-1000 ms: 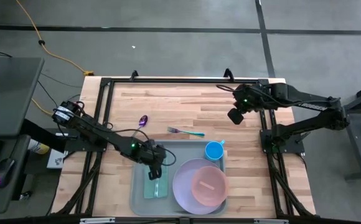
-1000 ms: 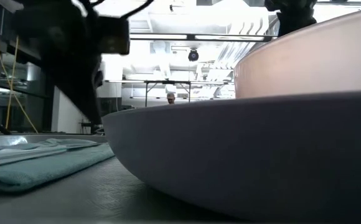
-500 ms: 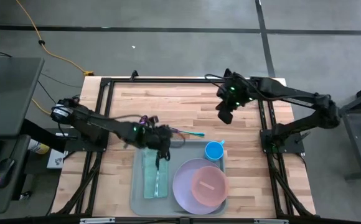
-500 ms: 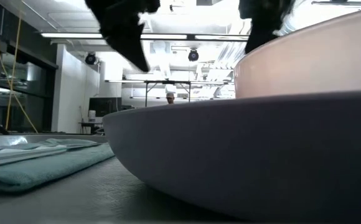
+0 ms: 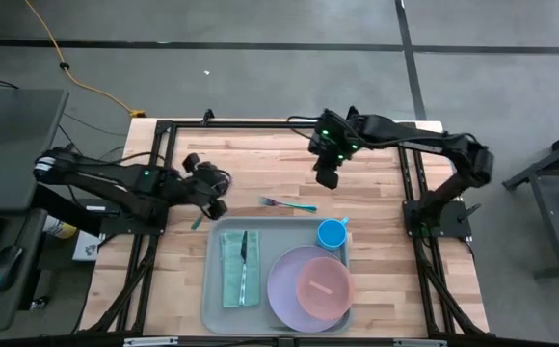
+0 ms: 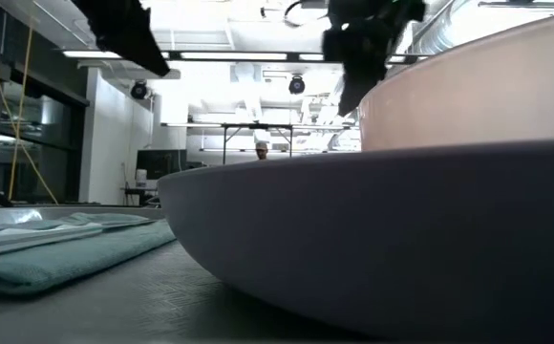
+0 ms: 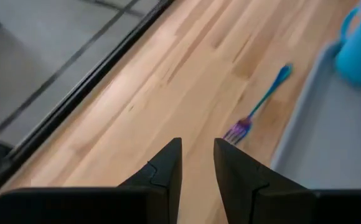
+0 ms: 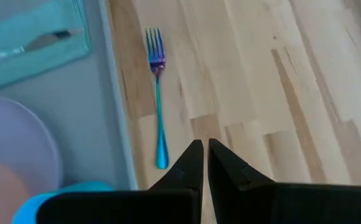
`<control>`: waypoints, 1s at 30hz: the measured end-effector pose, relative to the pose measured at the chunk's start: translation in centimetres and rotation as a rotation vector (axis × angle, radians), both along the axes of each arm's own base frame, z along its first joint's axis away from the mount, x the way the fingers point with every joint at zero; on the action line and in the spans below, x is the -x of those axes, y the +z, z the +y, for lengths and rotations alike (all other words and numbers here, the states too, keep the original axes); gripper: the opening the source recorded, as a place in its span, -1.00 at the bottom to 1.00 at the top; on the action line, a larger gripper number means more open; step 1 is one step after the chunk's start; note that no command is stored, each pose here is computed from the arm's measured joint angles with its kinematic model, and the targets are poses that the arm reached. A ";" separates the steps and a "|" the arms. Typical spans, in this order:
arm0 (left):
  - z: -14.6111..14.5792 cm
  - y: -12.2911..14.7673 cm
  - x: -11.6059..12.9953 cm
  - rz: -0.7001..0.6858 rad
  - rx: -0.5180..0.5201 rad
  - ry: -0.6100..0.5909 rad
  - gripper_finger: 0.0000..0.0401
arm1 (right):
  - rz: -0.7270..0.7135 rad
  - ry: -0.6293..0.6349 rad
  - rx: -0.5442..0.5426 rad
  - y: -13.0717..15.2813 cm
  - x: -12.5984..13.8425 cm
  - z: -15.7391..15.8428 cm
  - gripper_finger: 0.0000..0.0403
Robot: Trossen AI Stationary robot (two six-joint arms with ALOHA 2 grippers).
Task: Set up tray
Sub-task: Put the violet fork on the light blue napkin to the right of the green patterned knife
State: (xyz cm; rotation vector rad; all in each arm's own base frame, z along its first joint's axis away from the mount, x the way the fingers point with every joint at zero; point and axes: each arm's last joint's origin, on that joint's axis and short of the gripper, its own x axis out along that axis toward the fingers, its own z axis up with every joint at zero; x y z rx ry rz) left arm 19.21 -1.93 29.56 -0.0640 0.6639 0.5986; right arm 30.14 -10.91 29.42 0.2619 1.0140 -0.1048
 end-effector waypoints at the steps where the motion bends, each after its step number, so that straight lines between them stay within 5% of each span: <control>1: 0.0 0.2 0.2 -0.045 0.013 -0.005 -0.38 | 0.020 0.023 -0.013 -0.3 -0.7 -0.2 -1.00; 11: 0.0 0.5 0.9 -0.055 -0.021 -0.072 -0.38 | 0.230 0.172 -0.113 -5.6 -6.7 -0.4 -1.00; 19: 0.0 0.8 1.4 -0.024 -0.050 -0.151 -0.38 | 0.247 0.259 -0.165 -8.5 -9.2 1.6 -0.97; 24: 0.2 0.9 2.2 -0.005 -0.058 -0.165 -0.38 | 0.199 0.295 -0.136 -9.1 -10.3 2.4 -0.70; 30: 0.4 1.4 3.5 -0.001 -0.057 -0.211 -0.38 | 0.116 0.198 -0.049 -8.9 -11.5 2.3 -0.26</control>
